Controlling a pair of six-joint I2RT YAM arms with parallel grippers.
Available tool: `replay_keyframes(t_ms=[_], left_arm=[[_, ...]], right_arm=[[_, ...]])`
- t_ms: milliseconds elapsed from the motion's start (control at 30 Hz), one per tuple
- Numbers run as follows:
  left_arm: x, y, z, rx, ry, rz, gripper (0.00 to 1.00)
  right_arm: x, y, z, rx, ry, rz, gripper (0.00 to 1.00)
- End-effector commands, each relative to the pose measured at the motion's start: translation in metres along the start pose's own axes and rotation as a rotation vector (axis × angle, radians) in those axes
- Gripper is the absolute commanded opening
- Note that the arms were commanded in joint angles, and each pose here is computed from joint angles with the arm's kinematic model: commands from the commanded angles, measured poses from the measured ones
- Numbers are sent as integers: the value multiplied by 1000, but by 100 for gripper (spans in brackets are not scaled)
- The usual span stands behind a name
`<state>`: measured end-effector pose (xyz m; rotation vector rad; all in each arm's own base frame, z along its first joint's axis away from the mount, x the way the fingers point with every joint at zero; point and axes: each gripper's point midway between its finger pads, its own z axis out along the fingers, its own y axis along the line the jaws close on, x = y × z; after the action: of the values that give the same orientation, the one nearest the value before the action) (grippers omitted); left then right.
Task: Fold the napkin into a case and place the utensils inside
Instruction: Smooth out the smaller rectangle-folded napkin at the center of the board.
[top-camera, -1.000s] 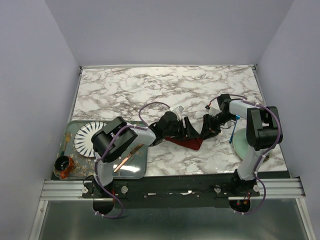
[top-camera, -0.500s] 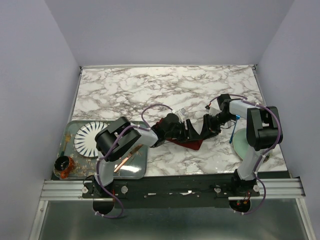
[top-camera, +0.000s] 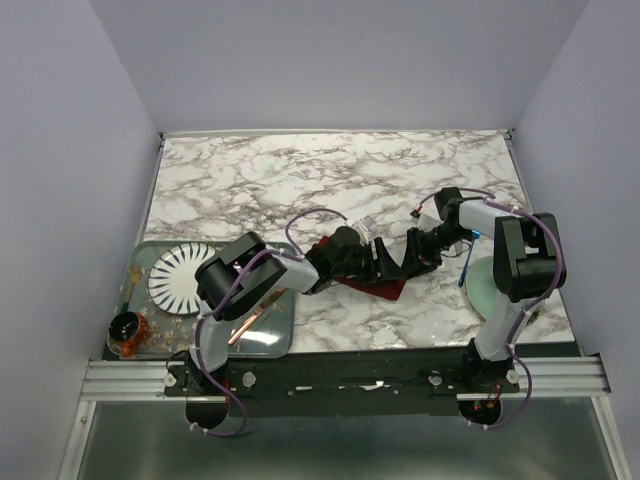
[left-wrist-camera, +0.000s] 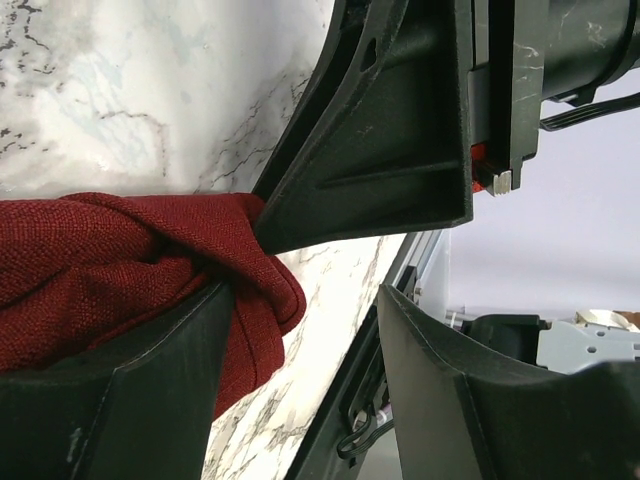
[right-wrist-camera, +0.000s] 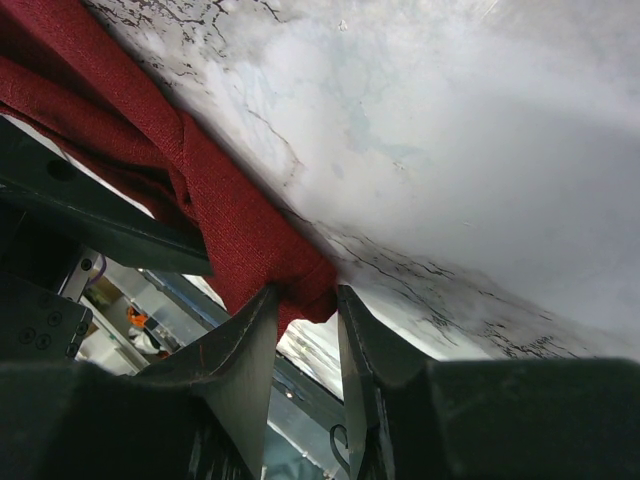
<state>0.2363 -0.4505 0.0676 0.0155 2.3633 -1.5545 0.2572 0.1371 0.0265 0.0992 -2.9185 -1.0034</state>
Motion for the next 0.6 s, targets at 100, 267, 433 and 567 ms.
replay_keyframes(t_ms=[100, 267, 433, 567], left_arm=[[-6, -18, -9, 37, -16, 19, 67], [-6, -18, -11, 35, -18, 14, 67], [-4, -15, -11, 31, -13, 4, 67], [-2, -10, -11, 17, -7, -11, 67]], right_arm=[[2, 7, -3, -16, -1, -7, 39], [1, 9, -4, -25, 1, -9, 39], [2, 9, -3, -29, 4, -7, 39], [2, 10, -4, -32, 1, -12, 39]])
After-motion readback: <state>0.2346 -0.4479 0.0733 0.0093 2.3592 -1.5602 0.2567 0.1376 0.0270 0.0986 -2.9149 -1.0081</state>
